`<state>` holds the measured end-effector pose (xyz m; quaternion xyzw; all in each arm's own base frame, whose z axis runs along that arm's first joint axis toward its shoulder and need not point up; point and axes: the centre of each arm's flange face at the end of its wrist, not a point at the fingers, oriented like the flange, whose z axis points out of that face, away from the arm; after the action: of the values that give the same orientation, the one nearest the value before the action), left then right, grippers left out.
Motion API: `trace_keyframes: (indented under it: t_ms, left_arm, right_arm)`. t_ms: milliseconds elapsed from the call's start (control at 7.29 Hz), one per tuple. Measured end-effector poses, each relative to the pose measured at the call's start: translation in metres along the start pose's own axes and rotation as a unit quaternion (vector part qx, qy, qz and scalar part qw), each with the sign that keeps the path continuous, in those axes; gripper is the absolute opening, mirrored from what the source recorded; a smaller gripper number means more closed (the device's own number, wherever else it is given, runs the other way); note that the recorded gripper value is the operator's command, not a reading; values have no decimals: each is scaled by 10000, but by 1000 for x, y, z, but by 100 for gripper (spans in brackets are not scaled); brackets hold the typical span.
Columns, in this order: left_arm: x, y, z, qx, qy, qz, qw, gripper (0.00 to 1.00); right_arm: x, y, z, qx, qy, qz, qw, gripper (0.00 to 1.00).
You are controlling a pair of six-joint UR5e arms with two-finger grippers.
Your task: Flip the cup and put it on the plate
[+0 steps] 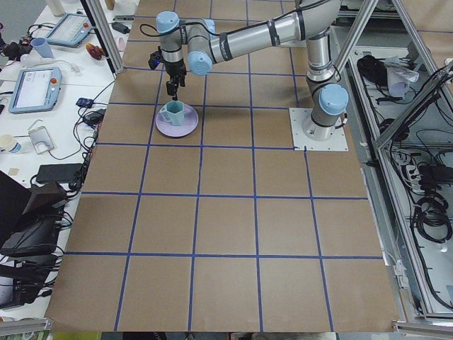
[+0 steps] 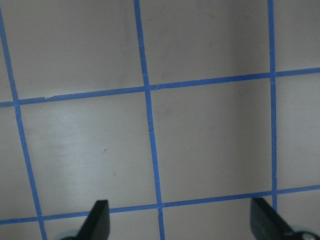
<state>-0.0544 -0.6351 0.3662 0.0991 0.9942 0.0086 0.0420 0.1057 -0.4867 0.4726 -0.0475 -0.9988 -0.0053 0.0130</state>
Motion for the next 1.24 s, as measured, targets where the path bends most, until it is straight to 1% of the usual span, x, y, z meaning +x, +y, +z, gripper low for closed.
trace_keyframes:
  t_ms: [275, 412, 686, 824, 961, 1235]
  left_arm:
    - [-10, 21, -43, -6, 42, -296, 9996, 100]
    - [-11, 31, -59, 9, 54, -540, 9985, 100]
    - [-1, 46, -84, 68, 88, -1254, 9920, 100]
    - [11, 49, -92, 119, 110, -1435, 9895, 100]
    - [28, 52, -98, 158, 139, -1440, 9894, 100]
    - [59, 57, -104, 159, 174, -1229, 9921, 100]
  right_arm:
    - [0, 0, 0, -4, 0, 0, 10000, 100]
    - [0, 0, 0, -4, 0, 0, 10000, 100]
    - [0, 0, 0, 1, 0, 0, 10000, 100]
    - [0, 0, 0, 2, 0, 0, 10000, 100]
    - [0, 0, 0, 2, 0, 0, 10000, 100]
    - [0, 0, 0, 2, 3, 0, 10000, 100]
